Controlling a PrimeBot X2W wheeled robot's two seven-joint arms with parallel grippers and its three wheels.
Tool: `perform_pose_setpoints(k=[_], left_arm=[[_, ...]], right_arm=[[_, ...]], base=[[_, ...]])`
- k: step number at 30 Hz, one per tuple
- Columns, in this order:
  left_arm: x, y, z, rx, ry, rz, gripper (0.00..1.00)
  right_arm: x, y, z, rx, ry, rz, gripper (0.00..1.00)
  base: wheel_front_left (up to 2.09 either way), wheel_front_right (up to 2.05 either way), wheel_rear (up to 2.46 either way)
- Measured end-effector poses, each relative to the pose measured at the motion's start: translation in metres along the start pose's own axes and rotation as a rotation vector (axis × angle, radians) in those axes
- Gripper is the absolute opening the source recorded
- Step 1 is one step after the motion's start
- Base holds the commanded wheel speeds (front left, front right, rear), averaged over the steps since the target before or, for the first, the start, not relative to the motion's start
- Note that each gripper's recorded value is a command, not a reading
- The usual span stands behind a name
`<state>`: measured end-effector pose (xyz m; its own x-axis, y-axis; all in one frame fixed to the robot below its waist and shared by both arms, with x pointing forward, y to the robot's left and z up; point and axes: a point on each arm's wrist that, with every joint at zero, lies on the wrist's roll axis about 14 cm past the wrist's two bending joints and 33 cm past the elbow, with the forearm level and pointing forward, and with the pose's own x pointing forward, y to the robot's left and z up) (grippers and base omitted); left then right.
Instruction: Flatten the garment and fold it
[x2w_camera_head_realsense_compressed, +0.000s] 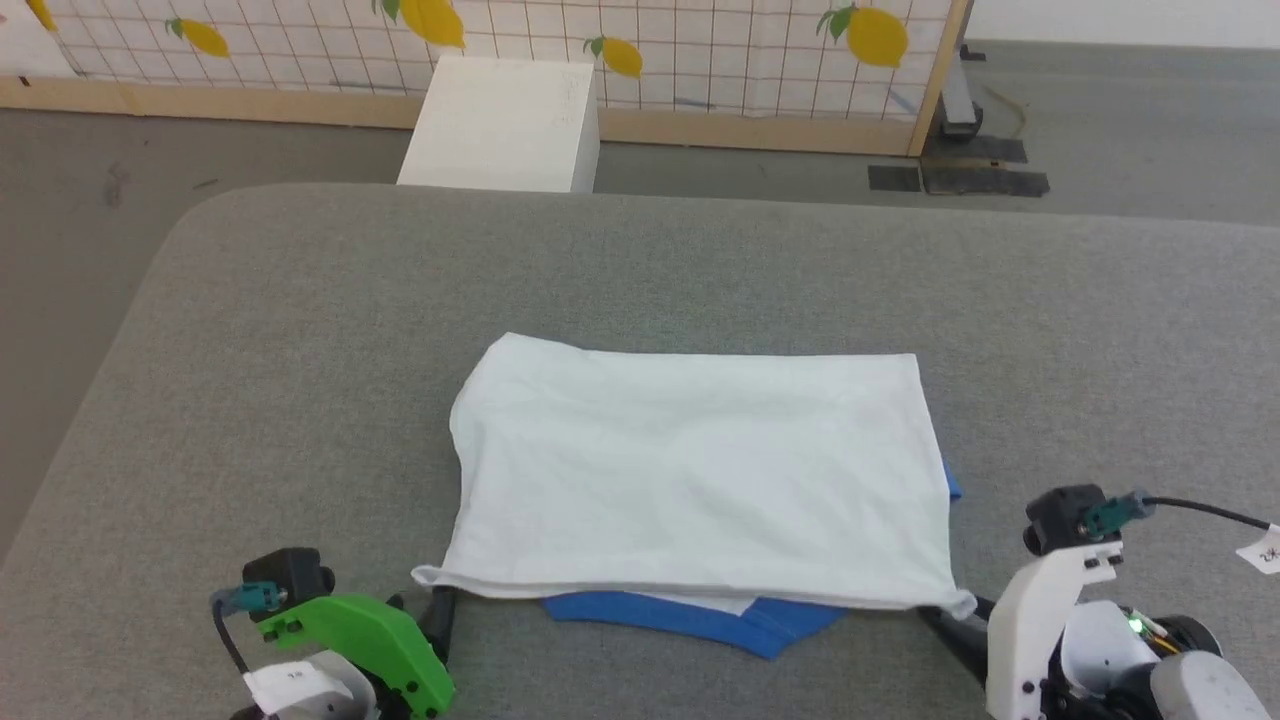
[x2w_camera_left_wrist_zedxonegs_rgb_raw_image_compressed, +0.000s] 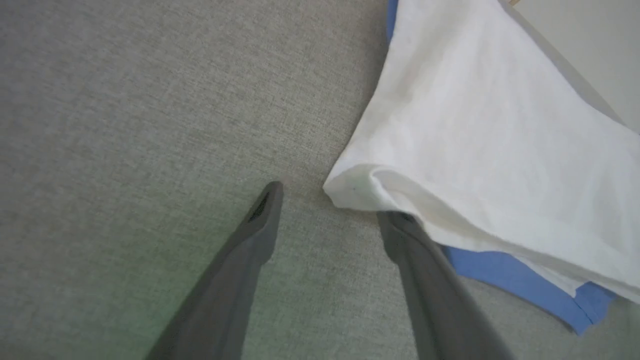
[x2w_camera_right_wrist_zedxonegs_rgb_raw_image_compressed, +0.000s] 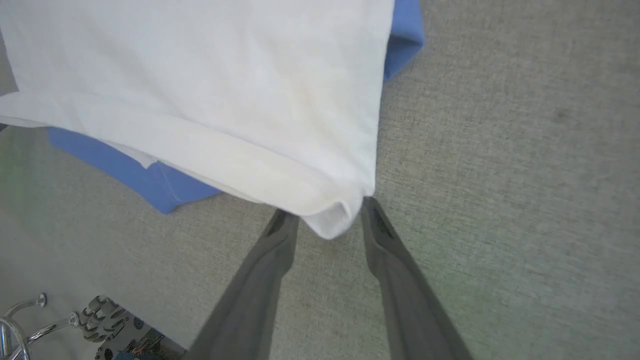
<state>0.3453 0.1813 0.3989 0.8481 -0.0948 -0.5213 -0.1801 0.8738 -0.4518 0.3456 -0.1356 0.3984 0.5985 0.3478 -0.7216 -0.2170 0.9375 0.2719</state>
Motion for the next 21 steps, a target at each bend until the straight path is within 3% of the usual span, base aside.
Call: perform_pose_setpoints(k=[7, 12, 14, 21], left_arm=[[-0.022, 0.020, -0.005, -0.008, 0.086, 0.063, 1.00], [-0.039, 0.034, 0.026, 0.018, 0.009, 0.111, 1.00], [-0.044, 0.033, 0.053, 0.025, -0.098, 0.109, 1.00], [-0.061, -0.008, 0.148, 0.218, -0.600, 0.002, 1.00]], right_arm=[[-0.029, -0.010, -0.010, 0.012, 0.036, -0.010, 1.00], [-0.053, -0.024, 0.021, 0.050, -0.057, -0.031, 1.00], [-0.059, -0.029, 0.035, 0.061, -0.105, -0.042, 1.00], [-0.051, -0.031, 0.088, 0.046, -0.219, -0.035, 1.00]], base=[[0.00, 0.00, 0.00], [0.00, 0.00, 0.00], [0.00, 0.00, 0.00], [0.00, 0.00, 0.00]])
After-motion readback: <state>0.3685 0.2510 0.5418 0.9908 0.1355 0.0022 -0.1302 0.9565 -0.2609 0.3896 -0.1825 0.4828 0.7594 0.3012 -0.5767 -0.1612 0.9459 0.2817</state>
